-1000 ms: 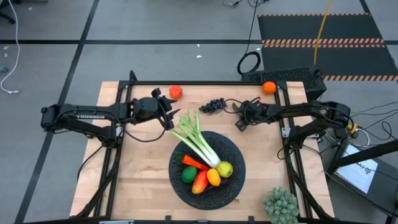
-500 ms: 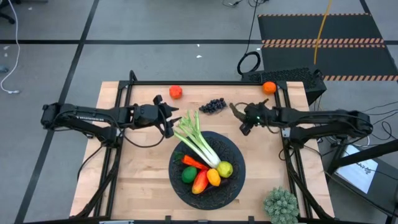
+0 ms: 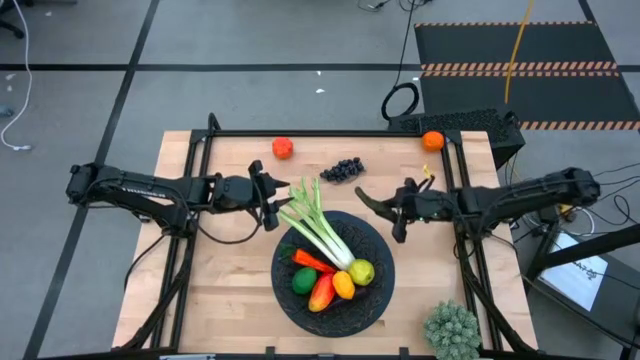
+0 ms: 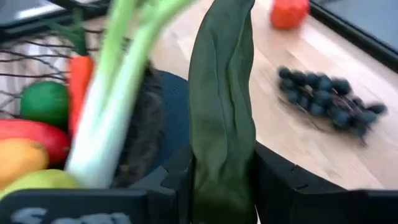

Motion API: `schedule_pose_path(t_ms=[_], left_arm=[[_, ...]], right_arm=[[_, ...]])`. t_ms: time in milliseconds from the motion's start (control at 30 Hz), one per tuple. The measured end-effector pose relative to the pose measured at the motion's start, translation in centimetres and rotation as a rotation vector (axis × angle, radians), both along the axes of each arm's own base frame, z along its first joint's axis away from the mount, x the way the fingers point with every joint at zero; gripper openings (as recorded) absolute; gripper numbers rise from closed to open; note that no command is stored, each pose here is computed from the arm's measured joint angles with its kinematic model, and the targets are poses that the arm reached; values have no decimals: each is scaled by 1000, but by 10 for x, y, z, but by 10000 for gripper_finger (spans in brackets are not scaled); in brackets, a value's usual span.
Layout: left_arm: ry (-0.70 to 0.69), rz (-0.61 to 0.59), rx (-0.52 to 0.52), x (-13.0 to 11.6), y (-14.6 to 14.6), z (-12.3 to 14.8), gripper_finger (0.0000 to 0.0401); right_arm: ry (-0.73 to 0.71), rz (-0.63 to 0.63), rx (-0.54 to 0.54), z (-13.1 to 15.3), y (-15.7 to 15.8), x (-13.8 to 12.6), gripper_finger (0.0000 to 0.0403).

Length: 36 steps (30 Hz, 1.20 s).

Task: Build produce basket
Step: Put the green chili pepper into the black mesh basket

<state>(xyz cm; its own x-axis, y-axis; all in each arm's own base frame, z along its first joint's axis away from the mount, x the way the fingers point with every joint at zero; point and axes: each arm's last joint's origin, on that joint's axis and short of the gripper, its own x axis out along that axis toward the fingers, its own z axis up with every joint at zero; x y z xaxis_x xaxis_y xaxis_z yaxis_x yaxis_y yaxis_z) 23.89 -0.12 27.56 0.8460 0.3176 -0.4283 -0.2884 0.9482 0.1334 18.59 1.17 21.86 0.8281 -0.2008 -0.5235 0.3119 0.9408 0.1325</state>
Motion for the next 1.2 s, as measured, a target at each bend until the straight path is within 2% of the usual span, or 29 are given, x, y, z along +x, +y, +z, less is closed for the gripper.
schedule_pose_path(t_ms=[233, 567, 967, 1200], left_arm=[[4, -4, 11, 0, 0, 0, 191], [7, -7, 19, 0, 0, 0, 191], [8, -8, 20, 0, 0, 0, 191], [9, -9, 23, 0, 0, 0, 191]], right_arm=[[-86, 138, -142, 10, 14, 4, 117], [-47, 347, -414, 10, 26, 2, 120], [-30, 511, -610, 10, 38, 0, 122], [-27, 535, -644, 10, 39, -1, 122]])
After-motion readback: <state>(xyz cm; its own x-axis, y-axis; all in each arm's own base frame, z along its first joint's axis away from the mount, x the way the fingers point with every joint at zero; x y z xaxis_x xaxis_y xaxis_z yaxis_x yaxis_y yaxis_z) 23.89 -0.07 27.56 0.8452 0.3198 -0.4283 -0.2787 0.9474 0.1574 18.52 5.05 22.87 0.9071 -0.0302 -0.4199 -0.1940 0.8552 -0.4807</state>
